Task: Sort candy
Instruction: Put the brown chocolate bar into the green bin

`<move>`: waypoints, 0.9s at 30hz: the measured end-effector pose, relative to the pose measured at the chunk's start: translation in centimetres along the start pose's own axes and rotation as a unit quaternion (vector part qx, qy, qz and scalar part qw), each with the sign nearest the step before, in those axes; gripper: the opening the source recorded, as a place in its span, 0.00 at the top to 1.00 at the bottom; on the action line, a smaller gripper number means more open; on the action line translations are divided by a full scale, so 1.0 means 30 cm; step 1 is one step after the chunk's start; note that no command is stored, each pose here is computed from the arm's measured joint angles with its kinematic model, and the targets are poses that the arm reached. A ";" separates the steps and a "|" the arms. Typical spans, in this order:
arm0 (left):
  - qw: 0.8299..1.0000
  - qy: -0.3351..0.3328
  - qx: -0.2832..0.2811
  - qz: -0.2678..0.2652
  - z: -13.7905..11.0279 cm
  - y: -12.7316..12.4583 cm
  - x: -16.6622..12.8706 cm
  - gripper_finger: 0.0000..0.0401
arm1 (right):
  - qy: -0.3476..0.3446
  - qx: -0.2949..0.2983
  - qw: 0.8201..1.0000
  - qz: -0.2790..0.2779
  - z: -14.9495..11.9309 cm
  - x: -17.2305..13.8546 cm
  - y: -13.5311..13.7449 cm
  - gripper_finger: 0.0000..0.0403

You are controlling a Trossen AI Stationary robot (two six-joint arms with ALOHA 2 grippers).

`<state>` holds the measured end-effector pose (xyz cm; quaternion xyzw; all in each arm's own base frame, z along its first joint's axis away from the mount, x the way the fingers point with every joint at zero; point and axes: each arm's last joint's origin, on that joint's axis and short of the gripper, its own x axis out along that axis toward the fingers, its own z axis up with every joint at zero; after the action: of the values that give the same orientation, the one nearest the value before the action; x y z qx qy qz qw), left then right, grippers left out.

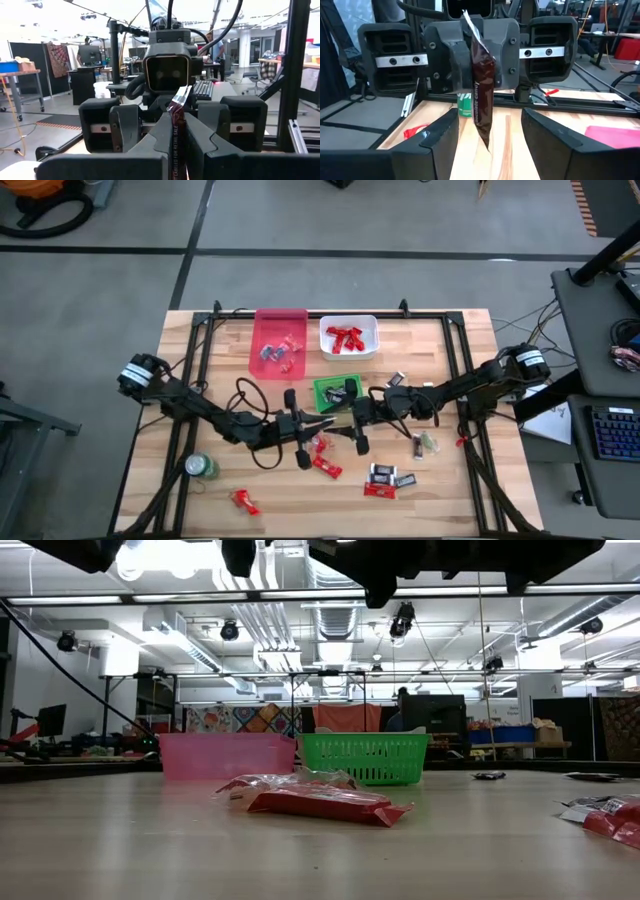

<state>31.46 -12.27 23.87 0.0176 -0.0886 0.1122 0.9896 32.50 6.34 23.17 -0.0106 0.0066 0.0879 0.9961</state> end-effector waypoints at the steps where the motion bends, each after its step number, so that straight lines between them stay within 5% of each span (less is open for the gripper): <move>1: 1.000 0.001 0.001 0.000 -0.002 -0.001 0.001 0.99 | 0.001 0.000 1.000 0.000 -0.001 0.000 0.000 0.50; 6: 1.000 0.002 0.000 0.000 -0.006 -0.003 0.002 0.99 | 0.010 0.000 1.000 0.000 -0.006 0.000 0.000 0.62; 13: 1.000 0.003 -0.005 0.003 -0.007 -0.001 0.002 0.93 | 0.012 -0.010 1.000 0.003 -0.008 0.000 0.001 0.94; 22: 1.000 0.017 -0.007 0.004 -0.008 0.004 -0.006 0.71 | 0.032 0.007 0.999 -0.014 -0.002 -0.012 -0.021 0.97; 27: 0.997 0.049 0.002 0.054 0.013 0.026 -0.018 0.62 | 0.103 0.037 0.988 -0.106 0.017 -0.055 -0.099 0.97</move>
<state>30.69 -11.66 24.16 0.0088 -0.0402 0.1661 0.9853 31.41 3.14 23.76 0.0162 0.1109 -0.0195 0.9935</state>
